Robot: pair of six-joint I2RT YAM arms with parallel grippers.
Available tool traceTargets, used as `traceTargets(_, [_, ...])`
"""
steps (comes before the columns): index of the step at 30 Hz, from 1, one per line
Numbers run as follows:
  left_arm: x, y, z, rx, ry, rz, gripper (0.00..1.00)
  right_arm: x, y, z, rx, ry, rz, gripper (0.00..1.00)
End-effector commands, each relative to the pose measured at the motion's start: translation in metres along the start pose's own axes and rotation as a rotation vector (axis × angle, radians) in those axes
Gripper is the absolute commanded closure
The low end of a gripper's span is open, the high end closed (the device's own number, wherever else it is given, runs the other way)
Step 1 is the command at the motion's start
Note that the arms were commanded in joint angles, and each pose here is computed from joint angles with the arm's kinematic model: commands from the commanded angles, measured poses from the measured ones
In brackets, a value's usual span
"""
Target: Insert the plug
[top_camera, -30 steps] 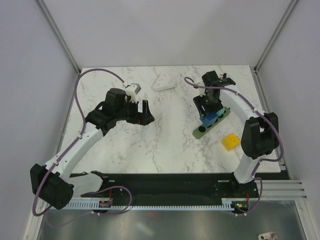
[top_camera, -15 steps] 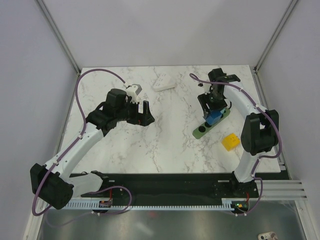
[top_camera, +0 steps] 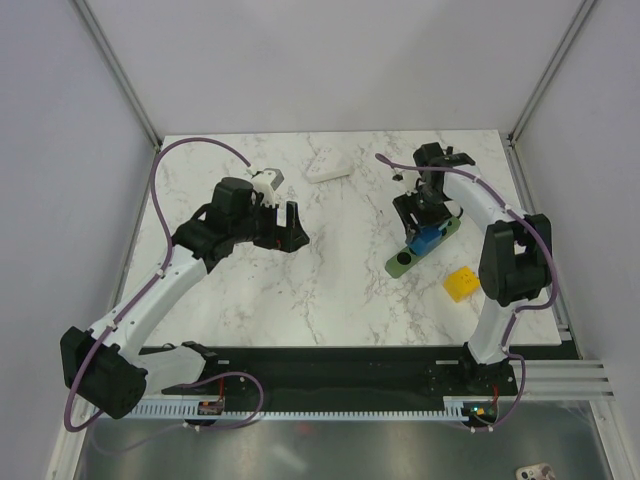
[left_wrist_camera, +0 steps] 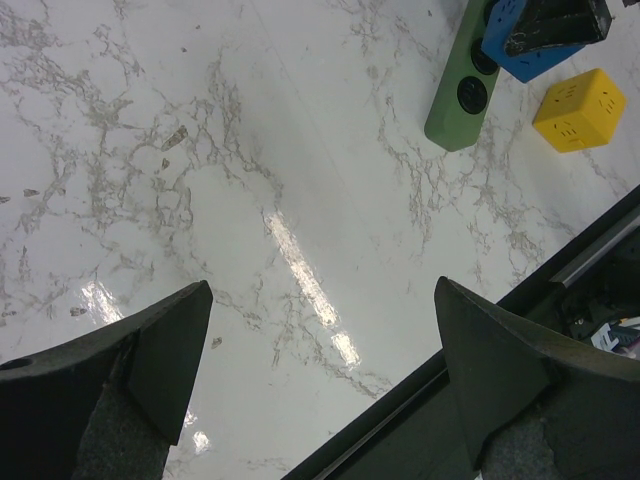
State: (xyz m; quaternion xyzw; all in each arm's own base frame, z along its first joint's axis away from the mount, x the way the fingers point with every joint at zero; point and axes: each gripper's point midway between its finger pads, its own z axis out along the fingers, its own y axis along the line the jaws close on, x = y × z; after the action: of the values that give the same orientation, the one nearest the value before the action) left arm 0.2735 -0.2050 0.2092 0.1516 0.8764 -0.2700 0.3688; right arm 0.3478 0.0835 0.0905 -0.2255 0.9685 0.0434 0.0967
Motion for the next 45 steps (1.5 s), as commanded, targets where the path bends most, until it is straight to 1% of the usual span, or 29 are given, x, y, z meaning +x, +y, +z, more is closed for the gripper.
traceTargets(1, [-0.009, -0.001, -0.001, 0.006, -0.038, 0.05, 0.0, -0.003, 0.004, 0.004, -0.024, -0.016, -0.02, 1.0])
traceTargets(6, [-0.009, -0.001, -0.001, 0.006, -0.039, 0.052, 0.0, -0.001, 0.007, 0.012, -0.044, -0.011, -0.023, 1.0])
traceTargets(9, [-0.009, -0.002, -0.002, 0.007, -0.042, 0.053, 0.0, 0.001, 0.003, 0.015, -0.024, 0.002, -0.023, 1.0])
traceTargets(17, [-0.01, -0.002, -0.003, 0.009, -0.044, 0.056, 0.0, -0.003, 0.0, 0.019, 0.014, -0.026, -0.05, 1.0])
traceTargets(30, [-0.008, -0.002, -0.001, 0.013, -0.036, 0.052, 0.0, -0.012, 0.0, -0.007, 0.053, -0.106, -0.062, 1.0])
traceTargets(33, [-0.008, -0.003, -0.001, 0.015, -0.035, 0.052, 0.0, -0.014, -0.003, -0.013, 0.08, -0.143, -0.056, 1.0])
traceTargets(36, [-0.008, -0.004, -0.001, 0.022, -0.035, 0.052, 0.0, -0.021, -0.004, -0.019, 0.101, -0.228, -0.036, 1.0])
traceTargets(37, [-0.007, -0.005, -0.001, 0.024, -0.032, 0.052, 0.0, -0.029, -0.004, -0.02, 0.102, -0.282, -0.04, 1.0])
traceTargets(38, [-0.008, -0.005, -0.001, 0.028, -0.033, 0.053, 0.0, -0.023, 0.0, -0.021, 0.094, -0.301, -0.045, 1.0])
traceTargets(40, [-0.008, -0.006, -0.001, 0.027, -0.033, 0.054, 0.0, -0.027, 0.002, -0.021, 0.084, -0.363, -0.057, 1.0])
traceTargets(41, [-0.007, -0.007, -0.001, 0.031, -0.031, 0.056, 0.0, -0.018, 0.003, -0.019, 0.083, -0.363, -0.061, 1.0])
traceTargets(45, [-0.007, -0.009, -0.001, 0.036, -0.032, 0.06, 0.0, -0.011, 0.004, -0.016, 0.06, -0.378, -0.06, 1.0])
